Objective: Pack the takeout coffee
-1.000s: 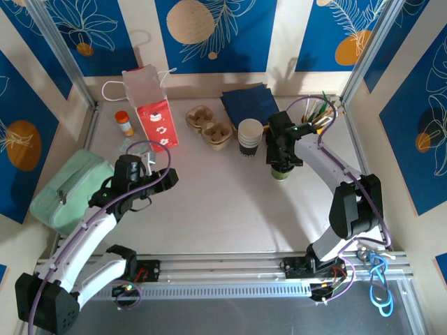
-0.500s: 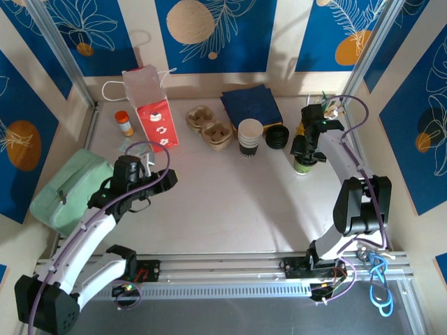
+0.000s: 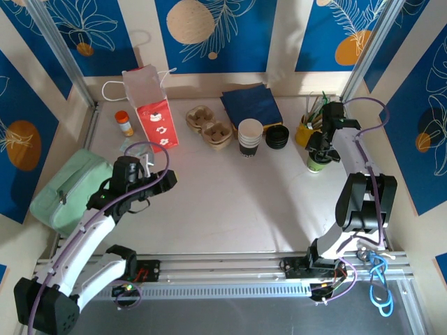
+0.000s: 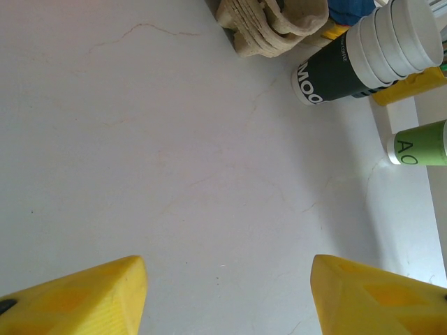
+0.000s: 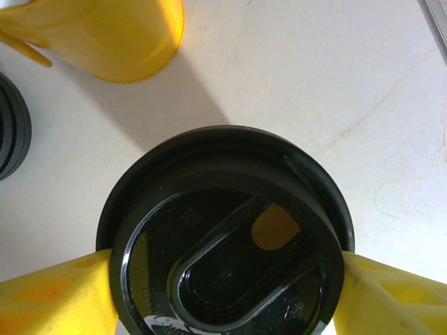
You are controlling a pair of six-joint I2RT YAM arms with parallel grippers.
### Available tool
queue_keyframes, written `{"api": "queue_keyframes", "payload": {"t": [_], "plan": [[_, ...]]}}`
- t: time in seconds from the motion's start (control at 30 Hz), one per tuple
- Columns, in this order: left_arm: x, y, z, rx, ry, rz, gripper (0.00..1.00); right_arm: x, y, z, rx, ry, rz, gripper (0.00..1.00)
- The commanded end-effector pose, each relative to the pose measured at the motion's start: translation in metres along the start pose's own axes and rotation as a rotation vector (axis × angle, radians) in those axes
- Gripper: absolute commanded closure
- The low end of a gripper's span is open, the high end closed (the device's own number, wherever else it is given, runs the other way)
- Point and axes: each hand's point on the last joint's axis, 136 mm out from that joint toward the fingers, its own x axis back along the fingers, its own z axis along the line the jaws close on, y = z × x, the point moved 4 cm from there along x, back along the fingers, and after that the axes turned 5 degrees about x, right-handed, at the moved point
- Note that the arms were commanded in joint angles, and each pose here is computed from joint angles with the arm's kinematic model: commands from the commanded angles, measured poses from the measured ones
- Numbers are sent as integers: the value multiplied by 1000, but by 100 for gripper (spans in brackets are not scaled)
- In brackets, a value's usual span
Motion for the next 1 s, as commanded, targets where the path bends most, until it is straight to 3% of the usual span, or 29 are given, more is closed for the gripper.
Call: {"api": "queue_keyframes", "payload": {"t": [0.0, 0.43, 0.97], "plan": [[9, 7, -4, -17, -7, -30, 37, 1, 11, 2, 0, 27, -9, 28], [10, 8, -5, -12, -11, -37, 37, -15, 15, -1, -24, 29, 42, 22], [16, 11, -9, -16, -18, -50, 37, 17, 28, -7, -50, 67, -3, 11]]}}
